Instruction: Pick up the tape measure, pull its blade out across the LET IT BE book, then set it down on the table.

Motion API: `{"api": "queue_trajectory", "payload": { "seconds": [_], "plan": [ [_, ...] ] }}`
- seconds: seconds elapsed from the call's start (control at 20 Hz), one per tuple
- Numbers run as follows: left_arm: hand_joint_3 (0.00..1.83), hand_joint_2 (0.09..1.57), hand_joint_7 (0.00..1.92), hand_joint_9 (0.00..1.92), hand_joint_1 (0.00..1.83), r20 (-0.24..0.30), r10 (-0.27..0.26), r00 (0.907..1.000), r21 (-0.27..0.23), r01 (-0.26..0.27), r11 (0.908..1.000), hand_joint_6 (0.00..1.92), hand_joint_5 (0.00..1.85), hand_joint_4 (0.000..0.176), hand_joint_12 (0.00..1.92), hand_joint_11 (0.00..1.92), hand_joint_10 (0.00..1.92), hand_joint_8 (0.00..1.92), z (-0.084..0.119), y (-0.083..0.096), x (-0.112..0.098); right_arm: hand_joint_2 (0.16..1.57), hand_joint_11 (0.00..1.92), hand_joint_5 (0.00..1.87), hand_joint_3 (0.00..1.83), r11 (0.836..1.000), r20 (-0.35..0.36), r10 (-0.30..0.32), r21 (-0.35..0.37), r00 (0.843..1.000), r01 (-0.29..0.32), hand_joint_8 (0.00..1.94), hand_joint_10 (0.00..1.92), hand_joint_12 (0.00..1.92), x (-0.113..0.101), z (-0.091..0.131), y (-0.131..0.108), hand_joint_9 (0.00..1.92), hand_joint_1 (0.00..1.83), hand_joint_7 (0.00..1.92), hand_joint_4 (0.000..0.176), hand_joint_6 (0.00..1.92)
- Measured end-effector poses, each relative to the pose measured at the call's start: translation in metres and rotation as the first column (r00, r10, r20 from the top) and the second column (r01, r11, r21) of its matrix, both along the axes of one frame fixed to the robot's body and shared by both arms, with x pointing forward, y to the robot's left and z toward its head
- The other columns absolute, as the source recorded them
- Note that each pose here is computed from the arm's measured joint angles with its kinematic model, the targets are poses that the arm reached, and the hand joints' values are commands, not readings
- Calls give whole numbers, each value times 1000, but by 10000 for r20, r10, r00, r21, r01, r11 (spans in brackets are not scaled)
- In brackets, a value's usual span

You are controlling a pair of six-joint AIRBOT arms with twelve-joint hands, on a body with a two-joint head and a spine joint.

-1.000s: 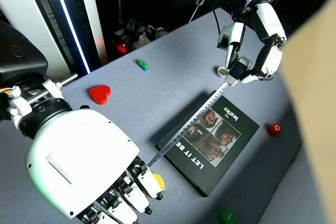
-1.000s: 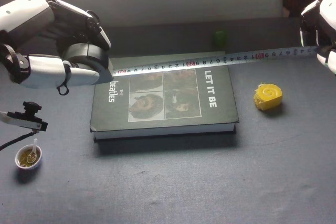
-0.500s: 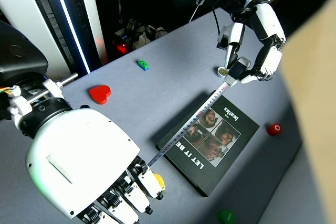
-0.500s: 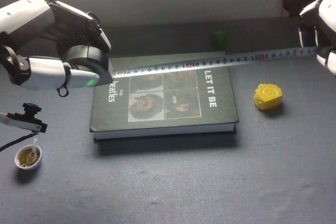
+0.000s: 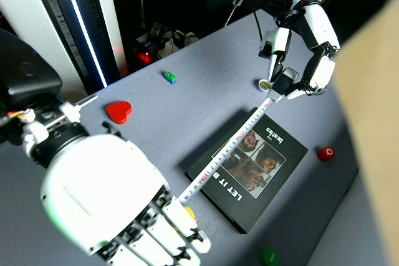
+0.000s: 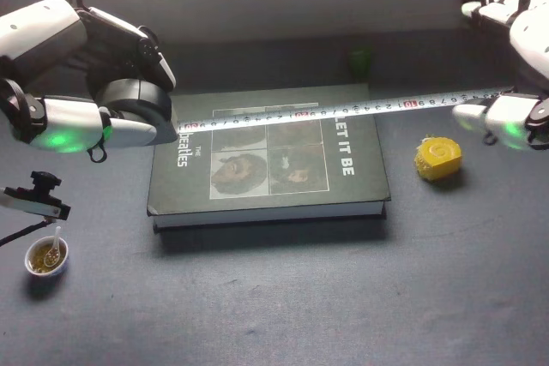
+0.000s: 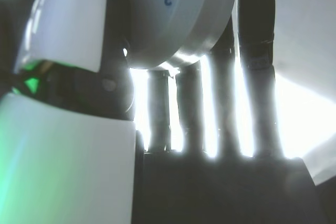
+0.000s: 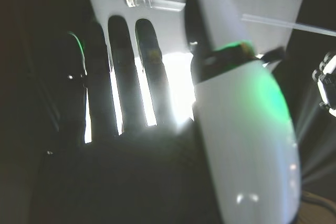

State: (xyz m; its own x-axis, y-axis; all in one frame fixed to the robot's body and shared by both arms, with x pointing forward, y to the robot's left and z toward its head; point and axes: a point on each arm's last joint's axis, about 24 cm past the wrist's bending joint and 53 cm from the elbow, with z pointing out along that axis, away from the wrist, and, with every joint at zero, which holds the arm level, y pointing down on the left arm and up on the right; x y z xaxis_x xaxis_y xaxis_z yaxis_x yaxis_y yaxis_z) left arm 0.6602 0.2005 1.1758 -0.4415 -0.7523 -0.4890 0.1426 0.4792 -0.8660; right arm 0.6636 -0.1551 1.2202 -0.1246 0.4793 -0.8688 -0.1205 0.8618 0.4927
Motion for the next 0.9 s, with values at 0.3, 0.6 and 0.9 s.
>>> {"api": "queue_trajectory", "payload": {
  "seconds": [0.3,0.6,0.9],
  "plan": [
    [0,1096,1010,912,1379,-137,-51,9999,161,53,9999,714,1035,0,1080,817,1241,962,-6,0,-2,1040,0,0,0,9926,567,1044,568,9929,-1076,0,0,0,-31,30,42,0,0,0,0,0],
    [0,1095,1017,919,1380,-67,84,9999,381,-81,9992,722,1027,0,1080,820,1234,951,-6,9,5,1025,0,0,0,9736,812,1875,1168,9789,-1962,0,0,0,-72,38,83,0,0,0,0,0],
    [0,1095,1032,912,1380,-830,249,9962,-120,-259,9996,726,1019,0,1081,813,1237,942,-25,11,18,1057,6,0,0,9661,979,1597,1891,9823,-1759,0,0,3,-91,42,90,0,0,0,0,0]
  ]
}}
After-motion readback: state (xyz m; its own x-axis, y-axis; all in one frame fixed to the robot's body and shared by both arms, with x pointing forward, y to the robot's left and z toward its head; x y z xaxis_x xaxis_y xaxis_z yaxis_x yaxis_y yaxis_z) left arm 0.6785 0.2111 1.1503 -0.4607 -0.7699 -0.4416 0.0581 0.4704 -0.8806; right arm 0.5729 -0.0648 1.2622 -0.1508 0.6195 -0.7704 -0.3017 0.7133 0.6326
